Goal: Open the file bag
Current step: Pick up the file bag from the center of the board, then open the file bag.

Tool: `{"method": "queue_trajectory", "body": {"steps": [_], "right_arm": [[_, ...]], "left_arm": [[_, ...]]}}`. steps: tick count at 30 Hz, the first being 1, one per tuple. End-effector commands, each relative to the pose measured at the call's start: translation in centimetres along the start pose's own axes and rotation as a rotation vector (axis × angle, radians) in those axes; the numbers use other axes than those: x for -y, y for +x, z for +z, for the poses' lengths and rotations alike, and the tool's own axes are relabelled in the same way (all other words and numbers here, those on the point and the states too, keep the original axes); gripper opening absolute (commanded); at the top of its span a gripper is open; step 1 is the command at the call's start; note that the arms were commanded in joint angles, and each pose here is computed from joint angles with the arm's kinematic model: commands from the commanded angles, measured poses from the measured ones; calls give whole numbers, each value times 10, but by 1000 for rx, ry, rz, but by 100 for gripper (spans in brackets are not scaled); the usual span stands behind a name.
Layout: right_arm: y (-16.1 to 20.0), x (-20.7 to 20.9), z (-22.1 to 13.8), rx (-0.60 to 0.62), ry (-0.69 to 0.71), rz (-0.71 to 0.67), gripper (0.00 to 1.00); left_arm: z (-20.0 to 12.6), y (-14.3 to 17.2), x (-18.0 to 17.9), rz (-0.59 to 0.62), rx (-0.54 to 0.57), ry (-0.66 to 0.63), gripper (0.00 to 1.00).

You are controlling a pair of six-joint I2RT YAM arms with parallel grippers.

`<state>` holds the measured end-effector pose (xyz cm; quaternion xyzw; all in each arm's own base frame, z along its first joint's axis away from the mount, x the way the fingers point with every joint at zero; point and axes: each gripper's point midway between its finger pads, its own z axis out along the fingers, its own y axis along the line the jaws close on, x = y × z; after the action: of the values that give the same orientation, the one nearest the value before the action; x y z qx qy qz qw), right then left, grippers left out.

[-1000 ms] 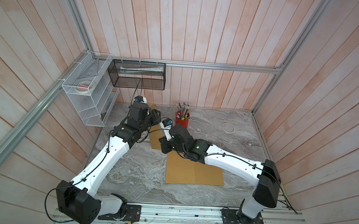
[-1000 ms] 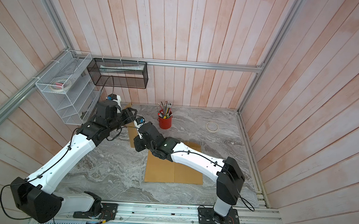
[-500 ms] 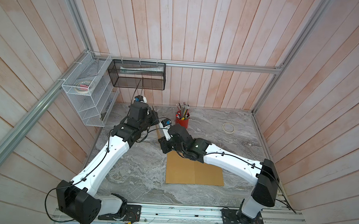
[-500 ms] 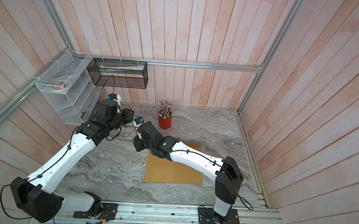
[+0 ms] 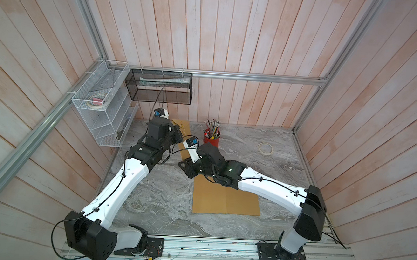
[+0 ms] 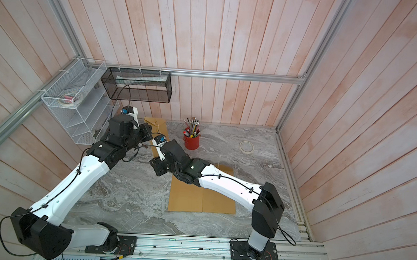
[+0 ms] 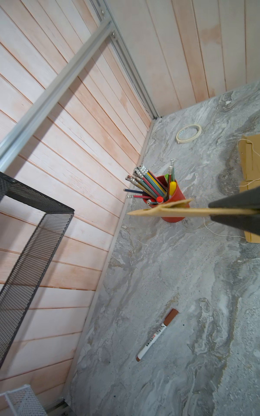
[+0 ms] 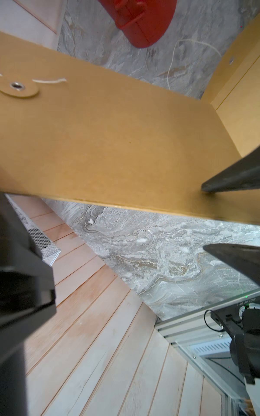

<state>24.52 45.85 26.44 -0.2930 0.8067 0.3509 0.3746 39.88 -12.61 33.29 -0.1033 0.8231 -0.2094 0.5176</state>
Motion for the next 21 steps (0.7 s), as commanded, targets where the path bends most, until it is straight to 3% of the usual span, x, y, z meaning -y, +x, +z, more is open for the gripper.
{"method": "queue_trajectory", "body": {"steps": [1, 11, 21], "right_arm": [[-8, -18, -20, 47, -86, 6, 42], [-7, 31, -55, 111, -144, 148, 43], [-24, 107, -109, 208, -142, 237, 43]], "left_arm": [[-16, -21, 9, 2, 97, 104, 0], [-35, -3, 18, 0, 107, 351, 0], [-59, 35, 45, 21, 12, 684, 0]]}}
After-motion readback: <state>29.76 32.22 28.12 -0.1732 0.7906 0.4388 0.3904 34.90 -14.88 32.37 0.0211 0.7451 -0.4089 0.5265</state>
